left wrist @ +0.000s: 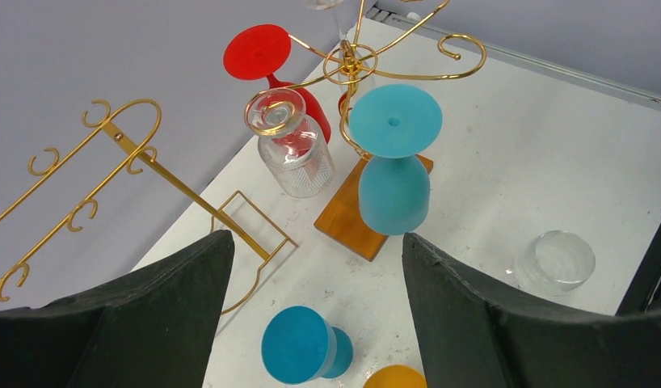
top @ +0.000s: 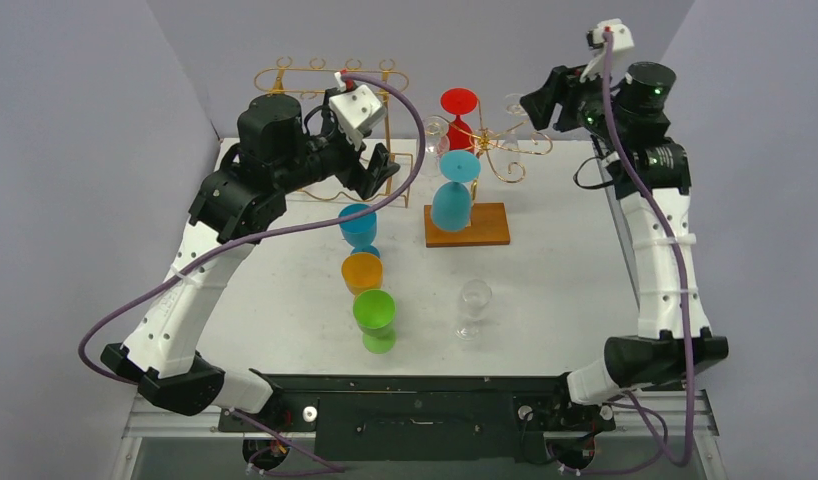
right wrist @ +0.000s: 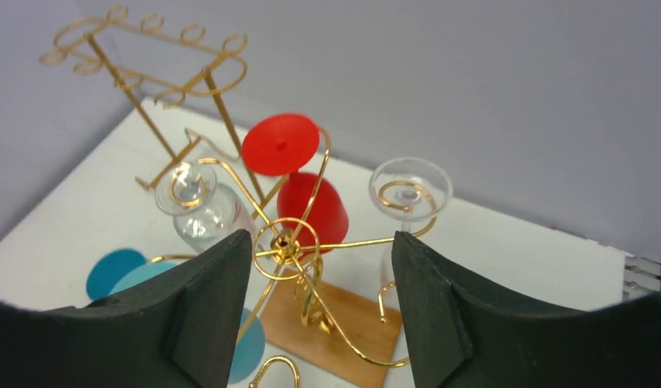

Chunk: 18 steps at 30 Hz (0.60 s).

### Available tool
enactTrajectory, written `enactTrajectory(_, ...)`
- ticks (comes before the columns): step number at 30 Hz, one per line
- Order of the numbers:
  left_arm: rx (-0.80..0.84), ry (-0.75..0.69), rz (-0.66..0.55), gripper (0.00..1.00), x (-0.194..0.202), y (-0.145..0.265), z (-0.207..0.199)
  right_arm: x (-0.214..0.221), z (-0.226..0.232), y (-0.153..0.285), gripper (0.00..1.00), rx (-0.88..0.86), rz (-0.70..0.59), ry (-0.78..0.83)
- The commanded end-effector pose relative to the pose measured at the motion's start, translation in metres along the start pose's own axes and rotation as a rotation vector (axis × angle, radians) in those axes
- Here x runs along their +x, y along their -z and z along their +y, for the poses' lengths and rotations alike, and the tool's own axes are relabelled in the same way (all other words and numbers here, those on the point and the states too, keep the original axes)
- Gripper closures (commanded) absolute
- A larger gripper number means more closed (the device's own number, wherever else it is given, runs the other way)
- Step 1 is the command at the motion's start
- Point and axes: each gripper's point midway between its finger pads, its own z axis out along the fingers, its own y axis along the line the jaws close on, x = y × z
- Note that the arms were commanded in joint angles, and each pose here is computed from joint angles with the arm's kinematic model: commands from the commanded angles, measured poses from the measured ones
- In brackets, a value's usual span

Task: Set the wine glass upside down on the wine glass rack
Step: Adjust the wine rack at the center of the board.

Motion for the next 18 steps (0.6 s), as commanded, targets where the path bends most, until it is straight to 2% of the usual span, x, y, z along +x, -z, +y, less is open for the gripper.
enactTrajectory(1,-0.002,-0.033,-0.058,0.27,-0.015,0.01,0.001,0.057,0.024,-0.024,0.4,-0.19,0.248,0.097)
enactTrajectory(5,-0.01,-0.035,-0.056,0.27,-0.015,0.01,0.002,0.08,0.026,-0.041,0.39,-0.229,0.334,0.144)
enactTrajectory(18,-0.027,-0.021,-0.042,0.26,-0.014,0.006,0.006,0.104,0.024,-0.053,0.37,-0.312,0.429,0.28)
